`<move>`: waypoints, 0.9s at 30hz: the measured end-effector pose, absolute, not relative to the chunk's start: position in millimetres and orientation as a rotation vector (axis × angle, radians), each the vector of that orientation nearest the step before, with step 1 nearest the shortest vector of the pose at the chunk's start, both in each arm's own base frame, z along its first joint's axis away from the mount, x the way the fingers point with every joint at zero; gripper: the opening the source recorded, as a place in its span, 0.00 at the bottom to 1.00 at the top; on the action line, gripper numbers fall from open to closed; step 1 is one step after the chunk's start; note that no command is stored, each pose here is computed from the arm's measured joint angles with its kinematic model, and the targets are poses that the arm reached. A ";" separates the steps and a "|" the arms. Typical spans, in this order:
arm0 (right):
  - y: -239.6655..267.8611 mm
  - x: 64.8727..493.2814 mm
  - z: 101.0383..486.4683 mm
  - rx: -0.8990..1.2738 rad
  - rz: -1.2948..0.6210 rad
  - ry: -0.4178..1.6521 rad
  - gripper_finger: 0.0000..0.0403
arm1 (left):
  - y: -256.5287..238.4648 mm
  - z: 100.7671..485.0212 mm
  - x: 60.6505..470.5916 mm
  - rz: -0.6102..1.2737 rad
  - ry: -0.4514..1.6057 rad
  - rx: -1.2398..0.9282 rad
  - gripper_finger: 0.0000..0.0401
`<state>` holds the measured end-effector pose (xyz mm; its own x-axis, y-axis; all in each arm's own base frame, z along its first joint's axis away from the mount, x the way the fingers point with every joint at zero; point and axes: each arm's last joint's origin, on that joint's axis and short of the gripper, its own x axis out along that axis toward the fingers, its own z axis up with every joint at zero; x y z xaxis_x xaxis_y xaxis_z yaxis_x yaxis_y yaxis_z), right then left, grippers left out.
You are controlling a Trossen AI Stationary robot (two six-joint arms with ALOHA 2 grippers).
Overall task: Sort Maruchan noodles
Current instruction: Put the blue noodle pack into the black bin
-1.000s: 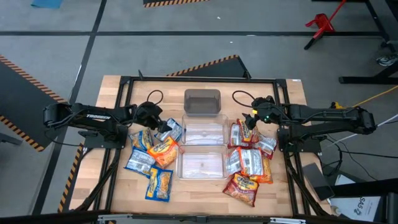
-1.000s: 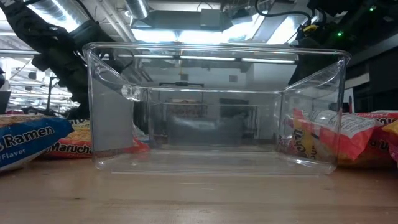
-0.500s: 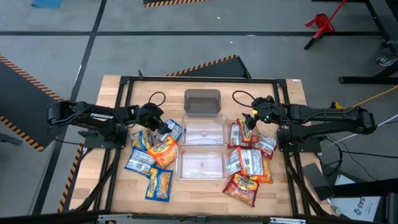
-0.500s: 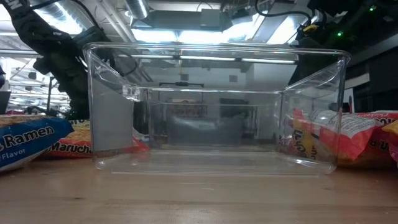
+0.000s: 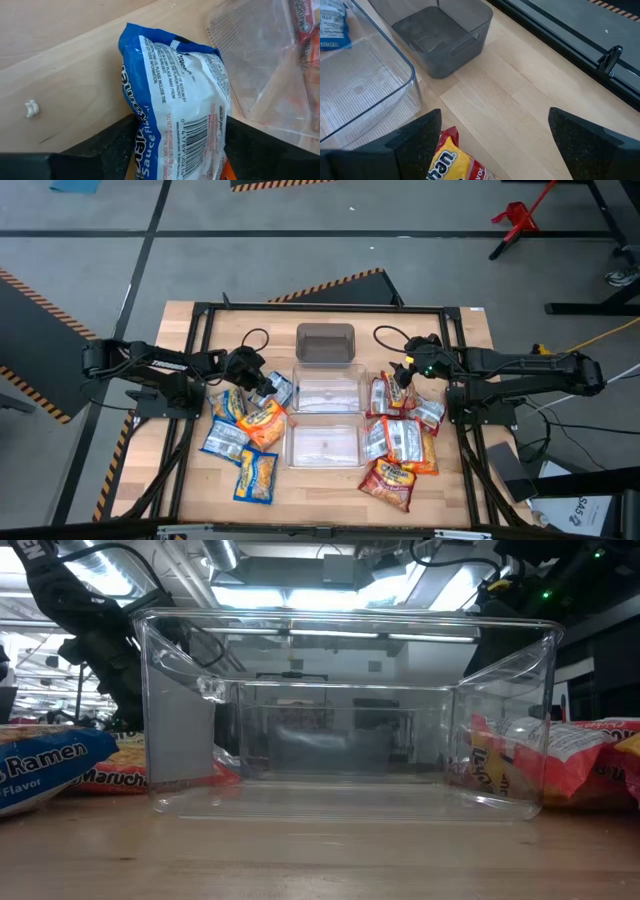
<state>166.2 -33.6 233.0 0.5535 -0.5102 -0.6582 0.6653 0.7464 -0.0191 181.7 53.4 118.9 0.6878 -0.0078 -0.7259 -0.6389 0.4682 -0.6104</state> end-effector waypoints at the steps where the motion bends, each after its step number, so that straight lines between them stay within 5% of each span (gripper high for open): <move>1: -33.6 166.2 233.0 0.244 -0.703 0.693 0.87 | 53.5 118.9 181.7 0.437 0.733 -1.021 0.63; 9: -33.6 166.2 233.0 0.244 -0.702 0.693 0.87 | 53.7 118.5 181.2 0.452 0.732 -1.031 0.52; 27: -33.7 166.1 233.0 0.243 -0.705 0.693 0.87 | 71.1 118.1 173.6 0.475 0.704 -1.180 0.51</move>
